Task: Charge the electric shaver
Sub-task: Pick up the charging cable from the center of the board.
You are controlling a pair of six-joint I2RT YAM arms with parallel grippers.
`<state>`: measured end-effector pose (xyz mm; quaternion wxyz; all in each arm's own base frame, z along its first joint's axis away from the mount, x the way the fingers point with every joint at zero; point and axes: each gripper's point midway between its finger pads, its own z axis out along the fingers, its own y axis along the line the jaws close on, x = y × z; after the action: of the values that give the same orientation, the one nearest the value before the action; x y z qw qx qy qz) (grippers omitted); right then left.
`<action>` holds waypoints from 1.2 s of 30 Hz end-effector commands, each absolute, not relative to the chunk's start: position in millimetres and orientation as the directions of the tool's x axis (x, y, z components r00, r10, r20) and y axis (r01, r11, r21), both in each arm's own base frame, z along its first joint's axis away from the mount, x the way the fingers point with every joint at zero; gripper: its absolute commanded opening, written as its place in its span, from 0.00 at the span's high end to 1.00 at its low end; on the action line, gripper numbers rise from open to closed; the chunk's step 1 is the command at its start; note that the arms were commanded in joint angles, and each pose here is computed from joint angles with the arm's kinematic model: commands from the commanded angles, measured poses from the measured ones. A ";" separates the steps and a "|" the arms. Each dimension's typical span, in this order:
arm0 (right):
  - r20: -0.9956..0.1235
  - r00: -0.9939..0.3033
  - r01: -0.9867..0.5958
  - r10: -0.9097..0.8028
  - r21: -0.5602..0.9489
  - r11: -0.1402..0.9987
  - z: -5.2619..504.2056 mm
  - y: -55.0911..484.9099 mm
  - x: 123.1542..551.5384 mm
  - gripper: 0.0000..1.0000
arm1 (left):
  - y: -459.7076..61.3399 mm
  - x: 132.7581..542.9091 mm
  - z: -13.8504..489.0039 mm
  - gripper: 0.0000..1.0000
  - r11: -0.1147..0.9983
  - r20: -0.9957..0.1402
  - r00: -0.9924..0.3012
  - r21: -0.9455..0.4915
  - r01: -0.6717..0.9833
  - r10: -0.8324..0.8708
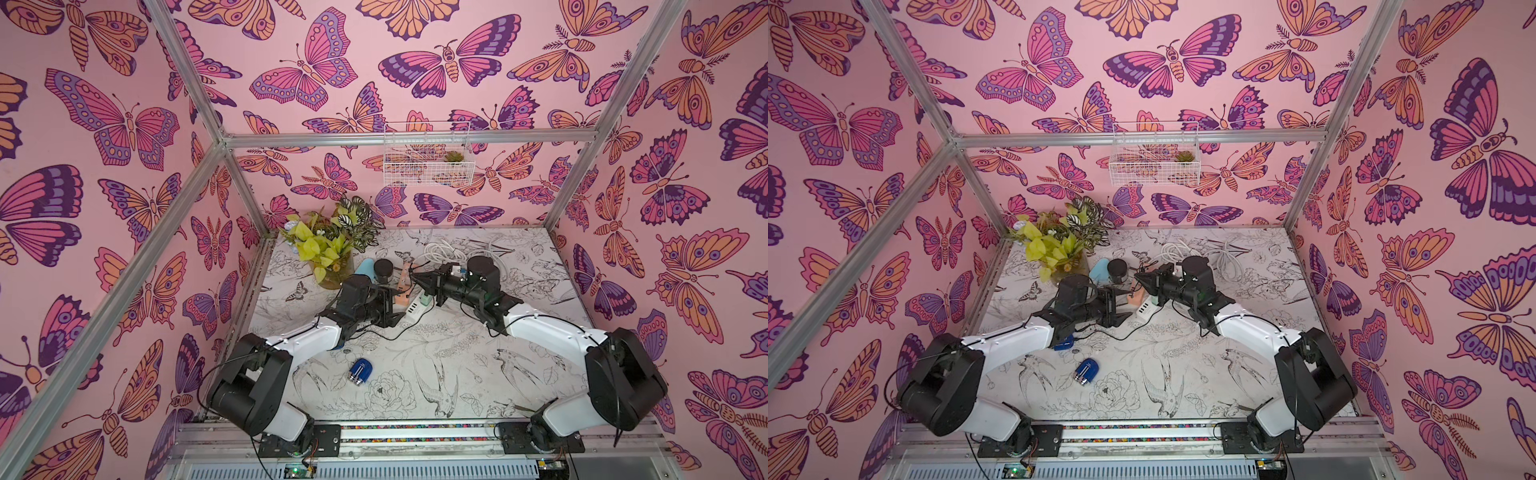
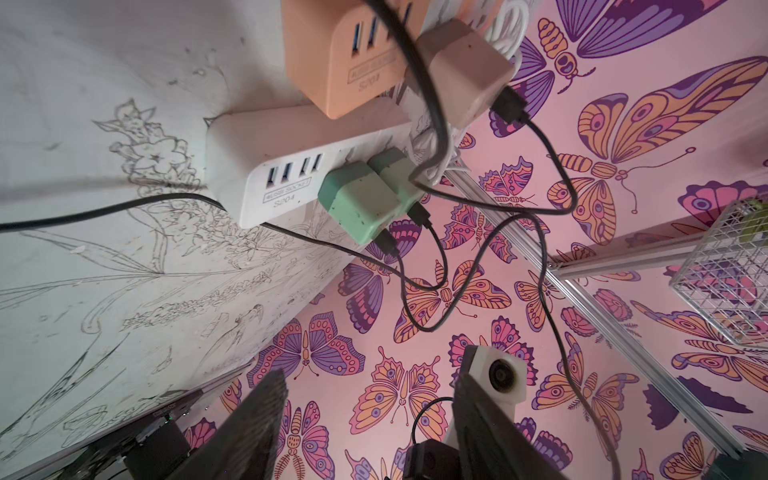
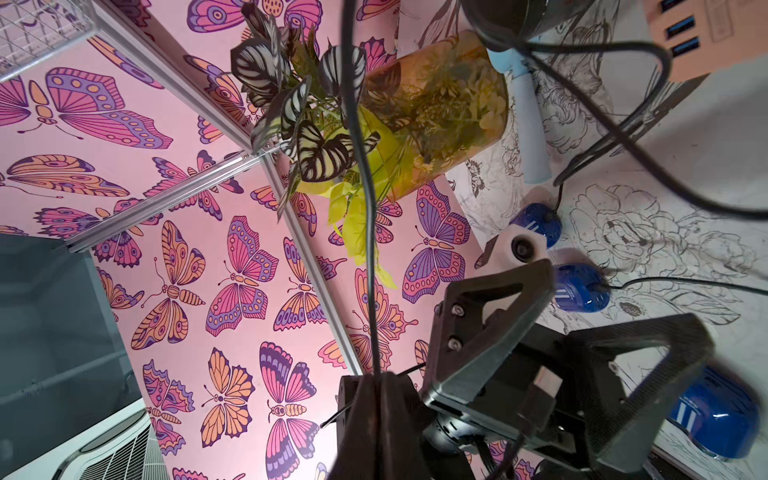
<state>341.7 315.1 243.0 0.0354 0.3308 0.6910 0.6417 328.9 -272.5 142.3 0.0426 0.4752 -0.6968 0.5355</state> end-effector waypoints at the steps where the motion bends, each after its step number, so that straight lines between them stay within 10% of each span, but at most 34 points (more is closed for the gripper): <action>1: 0.374 -0.781 0.387 0.500 0.918 -0.083 260.5 310.8 340.8 1.00 | -280.1 347.3 175.2 0.36 -0.113 0.566 -0.571 -0.762 -0.638 -0.595; 36: 0.366 -0.780 0.361 0.508 0.926 -0.113 249.7 307.9 343.0 1.00 | -290.4 340.4 201.7 0.67 -0.140 0.561 -0.600 -0.786 -0.602 -0.570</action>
<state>340.8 309.9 252.7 0.0499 0.3278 0.6666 0.6676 338.3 -287.9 177.8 0.0262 0.4623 -0.6633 0.5880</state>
